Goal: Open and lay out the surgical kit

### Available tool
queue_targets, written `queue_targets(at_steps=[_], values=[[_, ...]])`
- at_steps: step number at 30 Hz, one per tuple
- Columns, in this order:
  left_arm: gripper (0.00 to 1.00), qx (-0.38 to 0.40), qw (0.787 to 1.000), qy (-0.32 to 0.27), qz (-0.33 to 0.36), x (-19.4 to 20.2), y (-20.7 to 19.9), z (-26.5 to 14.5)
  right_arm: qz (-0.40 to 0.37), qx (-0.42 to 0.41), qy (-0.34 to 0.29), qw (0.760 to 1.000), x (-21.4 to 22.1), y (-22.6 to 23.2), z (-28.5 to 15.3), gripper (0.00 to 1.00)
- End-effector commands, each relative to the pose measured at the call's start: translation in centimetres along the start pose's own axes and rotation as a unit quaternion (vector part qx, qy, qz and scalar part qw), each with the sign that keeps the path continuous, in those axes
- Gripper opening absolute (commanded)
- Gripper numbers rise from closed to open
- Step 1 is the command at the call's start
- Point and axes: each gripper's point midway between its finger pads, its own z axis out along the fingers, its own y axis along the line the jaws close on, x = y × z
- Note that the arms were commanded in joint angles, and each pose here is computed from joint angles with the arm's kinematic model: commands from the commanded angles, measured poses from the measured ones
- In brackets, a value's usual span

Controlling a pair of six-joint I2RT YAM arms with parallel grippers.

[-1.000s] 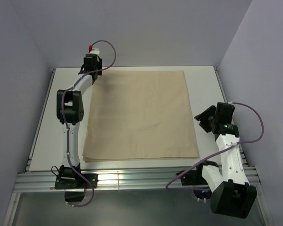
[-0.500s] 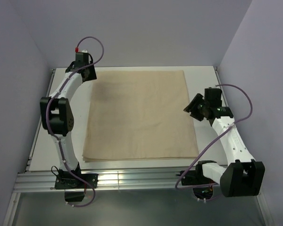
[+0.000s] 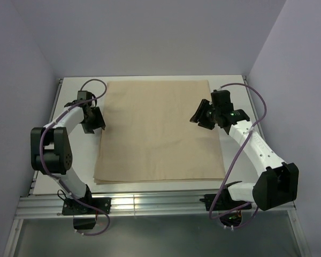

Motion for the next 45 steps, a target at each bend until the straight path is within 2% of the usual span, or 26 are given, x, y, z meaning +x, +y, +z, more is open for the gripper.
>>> queue_targets(at_steps=[1, 5, 12, 18, 19, 21, 24, 26, 29, 30, 32, 38, 41, 45], values=[[0.60, 0.063, 0.998, -0.010, -0.001, 0.3, -1.9, -2.4, -0.011, -0.022, -0.028, 0.999, -1.6, 1.4, -0.7, 0.55], [0.60, 0.058, 0.998, 0.017, 0.002, 2.1, -1.4, -1.6, -0.020, -0.016, -0.021, 0.999, -1.2, 1.0, -0.6, 0.55], [0.55, 0.053, 0.998, 0.031, -0.002, 2.7, -1.2, -0.9, -0.037, -0.007, -0.030, 0.999, -1.9, 1.0, -1.2, 0.55], [0.44, 0.052, 0.998, 0.036, -0.009, 3.4, -1.1, -0.4, -0.046, -0.009, -0.031, 0.998, -2.4, 1.4, -1.8, 0.55], [0.39, 0.054, 0.998, 0.037, -0.010, 3.6, -1.1, -0.3, -0.047, -0.009, -0.032, 0.998, -2.4, 1.5, -1.9, 0.55], [0.34, 0.058, 0.997, 0.044, -0.010, 3.9, -1.2, -0.2, -0.047, -0.009, -0.035, 0.998, -2.7, 1.6, -2.1, 0.55], [0.36, 0.061, 0.997, 0.052, -0.011, 4.4, -1.3, 0.1, -0.046, -0.011, -0.032, 0.998, -2.9, 1.9, -2.0, 0.55], [0.33, 0.064, 0.996, 0.055, -0.012, 4.7, -1.3, 0.2, -0.045, -0.015, -0.033, 0.998, -3.0, 2.1, -2.2, 0.55], [0.21, 0.067, 0.997, 0.049, -0.011, 4.5, -1.4, -0.1, -0.044, -0.017, -0.036, 0.998, -3.2, 2.2, -2.3, 0.55], [0.12, 0.068, 0.997, 0.047, -0.010, 4.4, -1.4, -0.2, -0.045, -0.017, -0.036, 0.998, -3.1, 2.2, -2.3, 0.55], [0.01, 0.074, 0.996, 0.040, -0.009, 3.9, -1.7, -0.7, -0.044, -0.019, -0.034, 0.998, -3.1, 2.3, -2.3, 0.55], [0.00, 0.116, 0.993, 0.033, -0.004, 2.9, -4.2, -2.5, -0.039, -0.022, -0.030, 0.999, -2.8, 2.3, -2.0, 0.55], [0.03, 0.120, 0.992, 0.030, 0.009, 2.6, -5.5, -3.1, -0.038, -0.020, -0.028, 0.999, -2.8, 2.1, -1.9, 0.55], [0.00, 0.129, 0.991, 0.031, 0.015, 2.5, -6.9, -3.3, -0.039, -0.020, -0.027, 0.999, -2.6, 2.1, -1.9, 0.55]])
